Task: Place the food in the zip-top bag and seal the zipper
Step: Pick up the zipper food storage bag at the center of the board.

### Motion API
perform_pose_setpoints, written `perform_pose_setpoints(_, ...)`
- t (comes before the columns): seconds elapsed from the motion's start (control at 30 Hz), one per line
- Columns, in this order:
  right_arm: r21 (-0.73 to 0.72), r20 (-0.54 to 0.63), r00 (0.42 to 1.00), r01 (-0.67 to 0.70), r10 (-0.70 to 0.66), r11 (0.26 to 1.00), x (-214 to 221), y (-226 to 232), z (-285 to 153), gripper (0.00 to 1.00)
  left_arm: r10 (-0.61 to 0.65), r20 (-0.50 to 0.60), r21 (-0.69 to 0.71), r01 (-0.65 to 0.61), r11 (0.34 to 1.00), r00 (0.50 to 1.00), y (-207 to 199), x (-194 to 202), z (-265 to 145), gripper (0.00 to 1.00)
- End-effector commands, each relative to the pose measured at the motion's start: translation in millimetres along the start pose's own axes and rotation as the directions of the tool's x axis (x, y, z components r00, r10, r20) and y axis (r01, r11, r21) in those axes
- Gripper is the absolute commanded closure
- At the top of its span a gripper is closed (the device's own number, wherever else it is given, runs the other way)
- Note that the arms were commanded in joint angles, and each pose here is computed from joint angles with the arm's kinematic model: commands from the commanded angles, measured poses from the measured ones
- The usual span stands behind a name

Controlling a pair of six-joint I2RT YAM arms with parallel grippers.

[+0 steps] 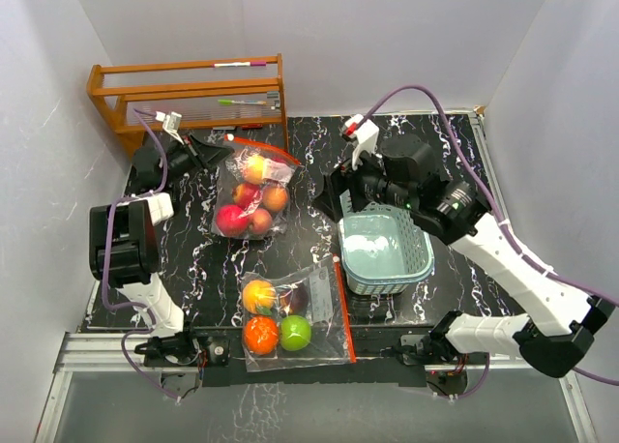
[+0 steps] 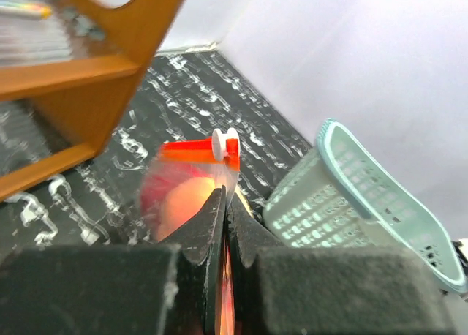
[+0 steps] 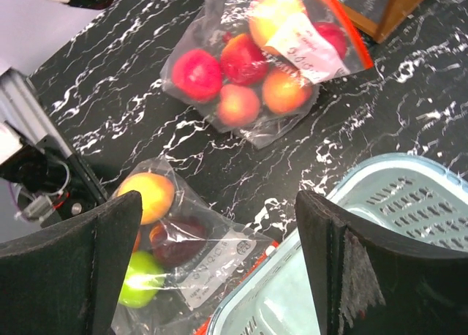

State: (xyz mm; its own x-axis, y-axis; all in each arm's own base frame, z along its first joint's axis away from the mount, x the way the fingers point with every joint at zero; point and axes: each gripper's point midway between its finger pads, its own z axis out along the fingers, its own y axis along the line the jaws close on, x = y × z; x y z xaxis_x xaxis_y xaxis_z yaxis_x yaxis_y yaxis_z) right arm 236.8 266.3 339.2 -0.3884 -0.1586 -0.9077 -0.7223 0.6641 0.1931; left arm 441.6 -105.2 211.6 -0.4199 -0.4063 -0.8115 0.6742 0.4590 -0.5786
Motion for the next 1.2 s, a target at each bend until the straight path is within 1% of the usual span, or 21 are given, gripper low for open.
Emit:
perform_pose_setpoints(0.0, -0.130, 0.070, 0.988, 0.144, -0.136, 0.981, -40.7, 23.6, -2.2, 0.14, 0.077, 0.029, 0.200, -0.081, 0.976, 0.997, -66.3, -37.8, -4.3, 1.00)
perform_pose_setpoints(0.07, -0.173, 0.092, 0.978, 0.199, -0.185, 0.965, -53.2, 31.6, -0.9, 0.17, 0.084, 0.046, 0.263, -0.094, 0.960, 0.995, -88.3, -49.5, -6.1, 1.00)
perform_pose_setpoints(0.17, -0.203, 0.158, 0.955, 0.279, -0.250, 0.939, -76.5, 39.9, -0.6, 0.17, 0.087, 0.070, 0.336, -0.106, 0.936, 0.994, -115.0, -64.9, -9.4, 1.00)
perform_pose_setpoints(0.3, -0.233, 0.251, 0.906, 0.397, -0.339, 0.888, -102.7, 51.2, 0.1, 0.19, 0.093, 0.057, 0.366, -0.108, 0.924, 0.994, -132.6, -65.2, -8.0, 1.00)
perform_pose_setpoints(0.43, -0.228, 0.272, 0.868, 0.478, -0.416, 0.848, -116.6, 51.9, 10.9, 0.19, 0.114, 0.004, 0.418, -0.105, 0.902, 0.994, -154.3, -57.5, -3.0, 1.00)
perform_pose_setpoints(0.5, -0.220, 0.269, 0.862, 0.490, -0.431, 0.843, -124.3, 51.0, 14.4, 0.20, 0.129, 0.000, 0.439, -0.115, 0.891, 0.992, -168.8, -60.8, -3.3, 1.00)
perform_pose_setpoints(0.7, -0.201, 0.210, 0.887, 0.452, -0.412, 0.869, -129.9, 42.1, 37.6, 0.25, 0.192, 0.004, 0.460, -0.173, 0.871, 0.981, -203.8, -72.3, -11.4, 1.00)
perform_pose_setpoints(0.9, -0.194, 0.189, 0.873, 0.482, -0.450, 0.854, -129.2, 34.7, 60.4, 0.27, 0.240, -0.003, 0.420, -0.217, 0.881, 0.971, -210.7, -71.7, -15.3, 1.00)
perform_pose_setpoints(1.03, -0.175, 0.221, 0.866, 0.487, -0.448, 0.855, -143.2, 36.0, 56.5, 0.28, 0.267, 0.007, 0.421, -0.245, 0.874, 0.964, -221.6, -71.0, -20.3, 1.00)
perform_pose_setpoints(1.17, -0.158, 0.286, 0.854, 0.490, -0.436, 0.857, -156.8, 40.6, 48.1, 0.28, 0.292, 0.011, 0.445, -0.266, 0.855, 0.956, -237.3, -71.1, -22.7, 1.00)
